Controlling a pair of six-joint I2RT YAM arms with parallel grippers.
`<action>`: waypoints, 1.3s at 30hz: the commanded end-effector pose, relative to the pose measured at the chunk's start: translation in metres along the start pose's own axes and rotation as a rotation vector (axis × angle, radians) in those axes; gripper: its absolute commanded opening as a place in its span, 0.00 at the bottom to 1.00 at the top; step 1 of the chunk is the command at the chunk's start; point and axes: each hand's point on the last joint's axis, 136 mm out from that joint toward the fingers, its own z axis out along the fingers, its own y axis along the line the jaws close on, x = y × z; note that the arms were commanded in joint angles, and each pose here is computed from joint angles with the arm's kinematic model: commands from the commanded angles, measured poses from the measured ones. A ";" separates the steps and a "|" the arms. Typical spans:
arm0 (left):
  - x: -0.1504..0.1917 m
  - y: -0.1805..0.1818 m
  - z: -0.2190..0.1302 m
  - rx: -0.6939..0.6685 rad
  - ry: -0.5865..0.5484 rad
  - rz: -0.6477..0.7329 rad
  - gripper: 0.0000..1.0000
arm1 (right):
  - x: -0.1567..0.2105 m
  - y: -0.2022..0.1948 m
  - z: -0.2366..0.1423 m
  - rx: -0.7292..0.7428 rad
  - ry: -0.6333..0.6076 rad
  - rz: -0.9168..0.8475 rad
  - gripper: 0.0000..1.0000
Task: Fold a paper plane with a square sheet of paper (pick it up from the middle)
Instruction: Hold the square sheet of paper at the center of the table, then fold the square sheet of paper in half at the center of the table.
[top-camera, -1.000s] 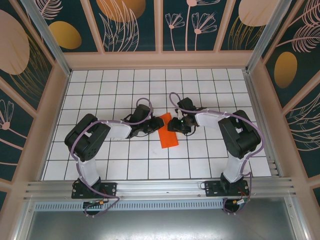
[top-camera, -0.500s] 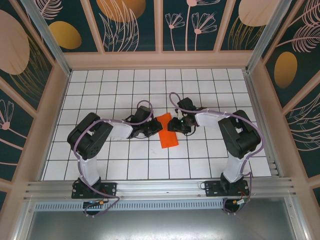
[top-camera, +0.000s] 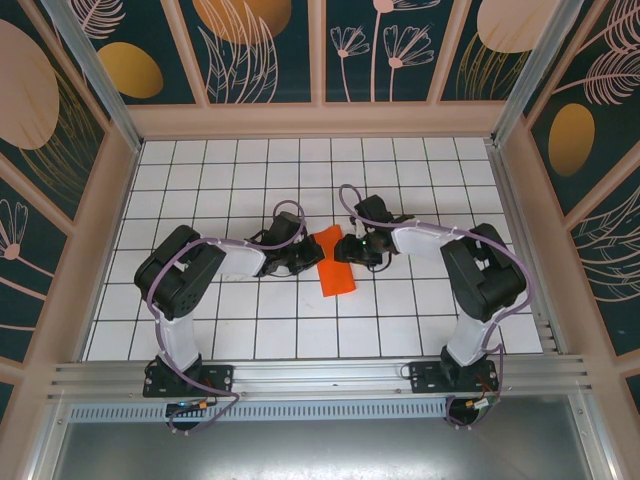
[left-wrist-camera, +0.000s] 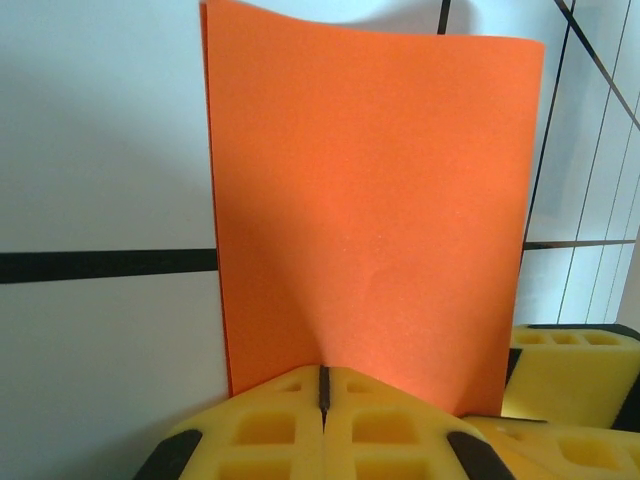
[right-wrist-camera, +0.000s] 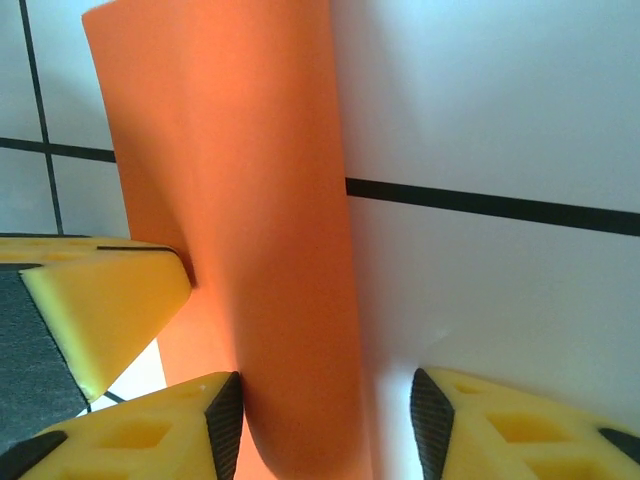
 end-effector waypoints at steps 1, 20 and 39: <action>0.032 0.079 0.007 -0.244 0.076 -0.077 0.00 | -0.019 0.014 -0.036 -0.011 -0.121 -0.003 0.56; 0.042 0.103 0.013 -0.307 0.108 -0.101 0.00 | -0.028 0.045 -0.001 -0.152 -0.049 0.005 0.01; 0.053 0.127 0.009 -0.389 0.128 -0.125 0.00 | 0.006 -0.022 0.030 -0.041 0.064 0.012 0.00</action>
